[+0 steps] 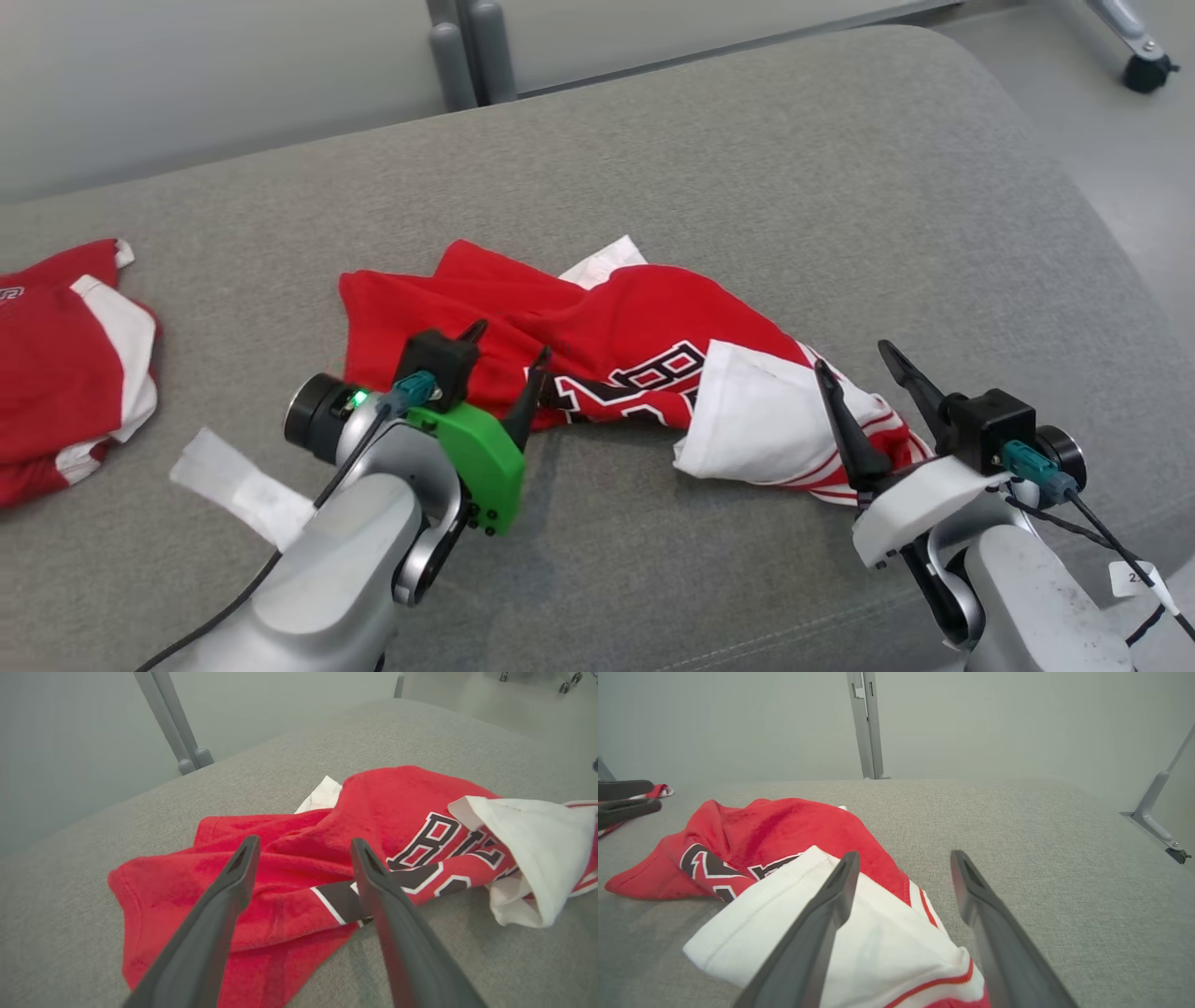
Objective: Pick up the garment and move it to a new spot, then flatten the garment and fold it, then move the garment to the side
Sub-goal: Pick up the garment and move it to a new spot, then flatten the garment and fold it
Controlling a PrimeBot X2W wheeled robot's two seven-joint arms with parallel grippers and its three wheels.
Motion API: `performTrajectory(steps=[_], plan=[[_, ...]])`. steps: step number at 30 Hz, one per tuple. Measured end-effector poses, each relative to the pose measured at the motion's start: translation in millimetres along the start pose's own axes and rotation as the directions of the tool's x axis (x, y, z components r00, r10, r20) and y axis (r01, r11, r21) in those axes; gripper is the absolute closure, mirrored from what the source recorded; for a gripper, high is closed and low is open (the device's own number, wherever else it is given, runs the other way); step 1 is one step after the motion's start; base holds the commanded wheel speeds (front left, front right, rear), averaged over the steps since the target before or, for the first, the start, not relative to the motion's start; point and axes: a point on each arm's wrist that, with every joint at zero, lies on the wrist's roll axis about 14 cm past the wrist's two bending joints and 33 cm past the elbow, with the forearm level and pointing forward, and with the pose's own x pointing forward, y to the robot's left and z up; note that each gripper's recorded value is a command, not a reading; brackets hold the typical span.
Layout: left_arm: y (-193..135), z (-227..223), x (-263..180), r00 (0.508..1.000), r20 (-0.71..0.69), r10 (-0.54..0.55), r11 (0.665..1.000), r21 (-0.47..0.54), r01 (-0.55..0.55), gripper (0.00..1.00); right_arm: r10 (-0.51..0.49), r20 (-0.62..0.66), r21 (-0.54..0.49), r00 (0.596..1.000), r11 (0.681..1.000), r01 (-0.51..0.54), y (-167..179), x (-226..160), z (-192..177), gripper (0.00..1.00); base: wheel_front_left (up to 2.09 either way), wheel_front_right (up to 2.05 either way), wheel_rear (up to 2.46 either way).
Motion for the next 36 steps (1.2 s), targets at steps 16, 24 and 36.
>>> performTrajectory(steps=[16,24,36], plan=[[81,-46,-96,0.937,-0.016,0.349,0.922,-0.175,-0.347,0.00,0.219,-0.156,-0.072,0.963,0.970,-0.232,52,43,-29,0.00,0.00,0.00,0.00],[98,-52,-121,0.901,-0.018,0.434,0.879,-0.210,-0.428,0.00,0.279,-0.234,-0.076,0.932,0.950,-0.303,73,46,-46,0.00,0.00,0.00,0.00],[107,-49,-127,0.889,0.003,0.458,0.870,-0.210,-0.447,0.00,0.250,-0.268,-0.104,0.931,0.953,-0.285,55,43,-52,0.00,0.00,0.00,0.00]])
